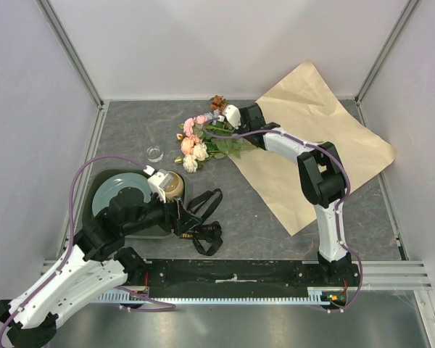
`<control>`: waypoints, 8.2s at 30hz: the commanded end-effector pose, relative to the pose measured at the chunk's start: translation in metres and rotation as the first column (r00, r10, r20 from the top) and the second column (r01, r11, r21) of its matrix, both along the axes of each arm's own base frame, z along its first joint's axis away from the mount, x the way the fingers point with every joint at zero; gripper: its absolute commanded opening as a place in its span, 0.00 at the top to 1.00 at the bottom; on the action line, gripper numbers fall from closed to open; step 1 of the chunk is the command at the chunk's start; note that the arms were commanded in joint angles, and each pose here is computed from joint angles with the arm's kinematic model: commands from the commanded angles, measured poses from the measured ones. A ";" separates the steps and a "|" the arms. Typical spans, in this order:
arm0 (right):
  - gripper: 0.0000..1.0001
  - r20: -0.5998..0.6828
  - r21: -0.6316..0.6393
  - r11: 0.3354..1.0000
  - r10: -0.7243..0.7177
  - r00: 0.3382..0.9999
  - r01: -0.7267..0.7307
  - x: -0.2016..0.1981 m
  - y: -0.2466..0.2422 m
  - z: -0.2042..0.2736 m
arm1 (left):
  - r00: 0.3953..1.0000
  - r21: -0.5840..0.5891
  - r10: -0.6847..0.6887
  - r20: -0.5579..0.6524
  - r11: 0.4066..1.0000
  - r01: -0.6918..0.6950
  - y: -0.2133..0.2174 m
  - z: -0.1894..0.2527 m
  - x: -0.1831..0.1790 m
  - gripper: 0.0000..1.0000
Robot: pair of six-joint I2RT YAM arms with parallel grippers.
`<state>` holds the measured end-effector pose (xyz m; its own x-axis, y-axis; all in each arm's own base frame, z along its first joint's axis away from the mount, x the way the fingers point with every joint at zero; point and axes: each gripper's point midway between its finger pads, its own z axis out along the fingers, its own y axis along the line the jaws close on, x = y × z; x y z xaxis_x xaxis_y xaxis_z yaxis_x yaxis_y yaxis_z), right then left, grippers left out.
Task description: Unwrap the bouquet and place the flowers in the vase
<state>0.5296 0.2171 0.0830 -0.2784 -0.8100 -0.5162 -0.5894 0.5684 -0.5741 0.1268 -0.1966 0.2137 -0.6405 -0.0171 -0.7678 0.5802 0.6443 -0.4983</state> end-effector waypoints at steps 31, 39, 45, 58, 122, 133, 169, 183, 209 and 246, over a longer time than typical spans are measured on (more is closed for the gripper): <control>0.54 -0.152 0.087 0.994 0.086 0.985 -0.073 -0.004 0.000 -0.033 | 1.000 0.002 0.010 -0.025 1.000 -0.010 -0.004 -0.001 0.004 0.18; 0.69 -0.104 0.003 0.999 0.034 0.994 -0.033 0.010 -0.012 -0.038 | 1.000 -0.001 0.011 -0.021 1.000 -0.011 -0.003 0.000 0.004 0.18; 0.63 -0.078 0.005 0.999 0.050 0.996 -0.050 0.013 -0.006 -0.035 | 0.999 0.007 0.008 -0.031 1.000 -0.008 -0.004 -0.003 0.004 0.18; 0.83 0.054 -0.046 0.998 0.050 0.997 -0.048 0.015 0.016 0.003 | 1.000 0.006 0.013 -0.027 1.000 -0.012 -0.003 -0.002 0.005 0.18; 1.00 0.210 0.906 0.245 0.445 0.870 -0.344 -0.249 0.082 0.286 | 0.980 -0.213 -0.069 0.185 0.971 0.108 -0.098 0.182 0.146 0.53; 1.00 0.206 0.894 0.264 0.475 0.855 -0.362 -0.257 0.092 0.285 | 0.981 -0.170 -0.071 0.178 0.980 0.102 -0.105 0.172 0.162 0.51; 0.02 0.094 0.884 0.445 0.133 0.987 -0.144 -0.274 0.014 0.268 | 0.437 -0.025 0.514 0.738 0.668 -0.744 0.118 0.376 0.215 0.98; 0.02 0.036 0.856 0.506 0.151 0.988 -0.109 -0.250 0.031 0.241 | 0.365 -0.037 0.573 0.734 0.570 -0.821 0.169 0.375 0.257 0.98; 0.02 -0.024 0.856 0.512 0.174 0.984 -0.070 -0.241 0.044 0.217 | 0.479 0.007 0.558 0.677 0.647 -0.763 0.165 0.346 0.252 0.98; 0.02 -0.049 0.850 0.524 0.165 0.985 -0.045 -0.239 0.044 0.201 | 0.492 0.100 0.679 0.545 0.529 -0.842 0.186 0.246 0.330 0.98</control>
<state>0.2884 0.2571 0.2788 -0.3411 -0.0633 -0.9379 -0.6952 0.6886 0.2064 0.4449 -0.0190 0.4564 -0.1768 0.0146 -0.9841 -0.0856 0.9959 0.0301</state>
